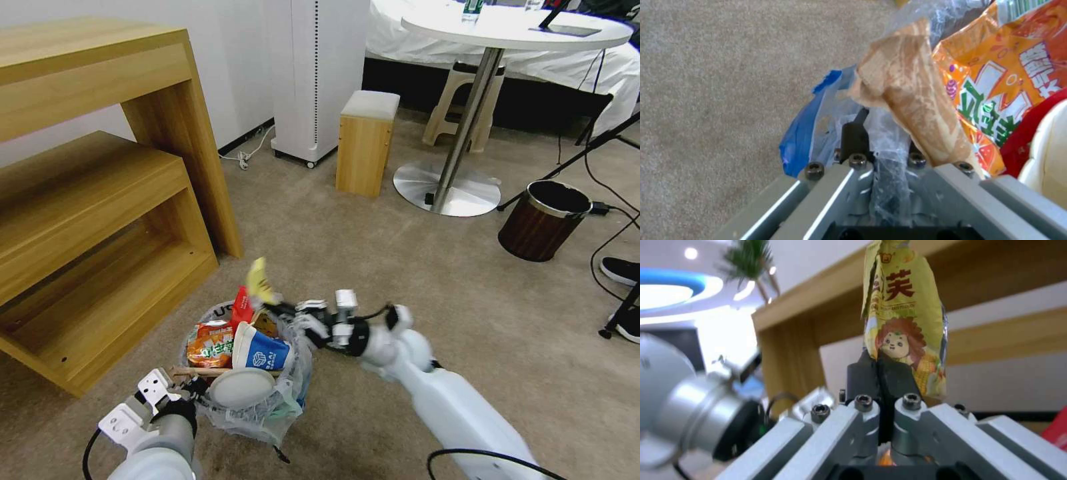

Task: Pick up the trash bin and place the garbage on the floor into it.

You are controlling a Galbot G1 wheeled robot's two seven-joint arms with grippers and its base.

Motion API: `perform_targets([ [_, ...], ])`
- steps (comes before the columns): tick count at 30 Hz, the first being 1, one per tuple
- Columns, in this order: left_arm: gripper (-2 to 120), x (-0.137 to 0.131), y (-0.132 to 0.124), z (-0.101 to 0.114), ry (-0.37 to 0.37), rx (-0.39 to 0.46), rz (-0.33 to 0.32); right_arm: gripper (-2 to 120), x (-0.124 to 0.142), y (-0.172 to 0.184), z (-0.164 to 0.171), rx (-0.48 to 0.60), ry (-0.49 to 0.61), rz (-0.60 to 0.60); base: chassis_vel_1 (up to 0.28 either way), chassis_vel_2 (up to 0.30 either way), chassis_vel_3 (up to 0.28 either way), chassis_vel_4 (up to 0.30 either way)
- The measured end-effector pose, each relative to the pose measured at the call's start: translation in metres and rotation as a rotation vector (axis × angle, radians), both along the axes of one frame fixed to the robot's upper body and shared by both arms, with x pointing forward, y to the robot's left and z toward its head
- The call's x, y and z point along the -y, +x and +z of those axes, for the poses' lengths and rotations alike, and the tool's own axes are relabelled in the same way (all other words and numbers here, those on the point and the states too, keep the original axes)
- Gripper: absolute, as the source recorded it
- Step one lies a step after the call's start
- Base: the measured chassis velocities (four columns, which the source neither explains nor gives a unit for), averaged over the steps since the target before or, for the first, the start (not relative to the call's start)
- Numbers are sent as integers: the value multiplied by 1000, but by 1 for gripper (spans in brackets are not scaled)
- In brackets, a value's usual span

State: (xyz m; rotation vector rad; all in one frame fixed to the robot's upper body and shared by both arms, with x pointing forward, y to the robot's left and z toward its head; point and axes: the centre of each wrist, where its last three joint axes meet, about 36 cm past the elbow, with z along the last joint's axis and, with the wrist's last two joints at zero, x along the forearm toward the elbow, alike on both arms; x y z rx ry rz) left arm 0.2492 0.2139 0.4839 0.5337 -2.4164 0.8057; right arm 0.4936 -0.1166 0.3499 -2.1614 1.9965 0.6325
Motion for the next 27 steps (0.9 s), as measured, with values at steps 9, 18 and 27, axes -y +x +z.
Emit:
perform_targets([
  [9,1,-2,-2,4,5,8,-3,7,5,1,3,3,-89,19,0,0,0,0],
  [18,1,0,-6,8,6,8,-11,42,26,-8,-4,-11,-161,-44,0,0,0,0],
  [27,1,-2,-8,9,16,5,-5,72,37,-13,7,-3,-134,-129,0,0,0,0],
])
